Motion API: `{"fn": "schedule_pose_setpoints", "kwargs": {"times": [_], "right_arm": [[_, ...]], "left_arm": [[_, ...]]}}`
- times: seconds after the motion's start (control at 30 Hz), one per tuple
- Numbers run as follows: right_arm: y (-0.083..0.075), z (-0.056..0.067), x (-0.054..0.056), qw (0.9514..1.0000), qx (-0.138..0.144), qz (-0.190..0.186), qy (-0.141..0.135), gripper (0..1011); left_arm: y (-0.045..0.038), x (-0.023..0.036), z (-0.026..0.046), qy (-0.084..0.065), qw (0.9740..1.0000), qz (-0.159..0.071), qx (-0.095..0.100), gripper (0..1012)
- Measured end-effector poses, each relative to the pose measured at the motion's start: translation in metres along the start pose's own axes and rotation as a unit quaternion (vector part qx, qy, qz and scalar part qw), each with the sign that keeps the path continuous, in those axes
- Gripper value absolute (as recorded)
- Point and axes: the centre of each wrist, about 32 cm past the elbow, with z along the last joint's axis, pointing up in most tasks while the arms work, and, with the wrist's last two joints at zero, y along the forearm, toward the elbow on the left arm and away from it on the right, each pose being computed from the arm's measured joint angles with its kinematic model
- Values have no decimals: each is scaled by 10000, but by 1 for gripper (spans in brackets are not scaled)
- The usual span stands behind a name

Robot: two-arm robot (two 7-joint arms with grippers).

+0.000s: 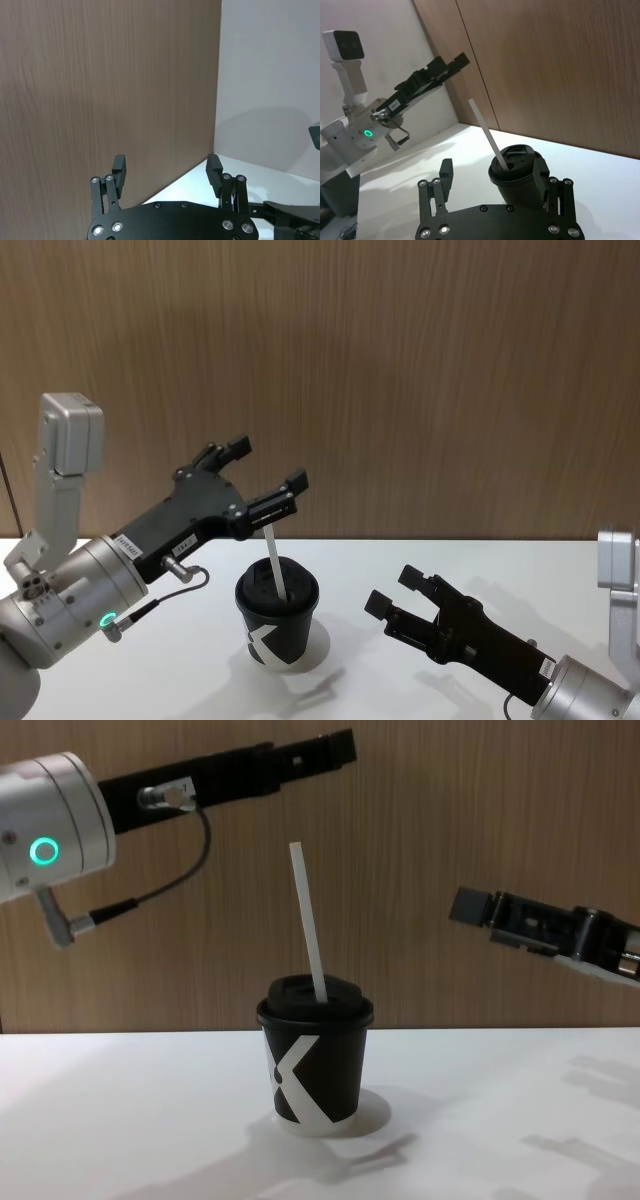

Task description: Pick up the straw with one hand, pass it to the other hand, and insert it into the cup.

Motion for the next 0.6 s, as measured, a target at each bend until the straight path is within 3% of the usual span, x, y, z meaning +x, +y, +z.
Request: {"fn": "schedule_pose_setpoints", "kwargs": {"times": [0.6], "right_arm": [[0, 0, 0, 10000, 0, 0, 0, 1001]], "left_arm": [[35, -92, 56, -140, 9996, 56, -218, 1003]]}}
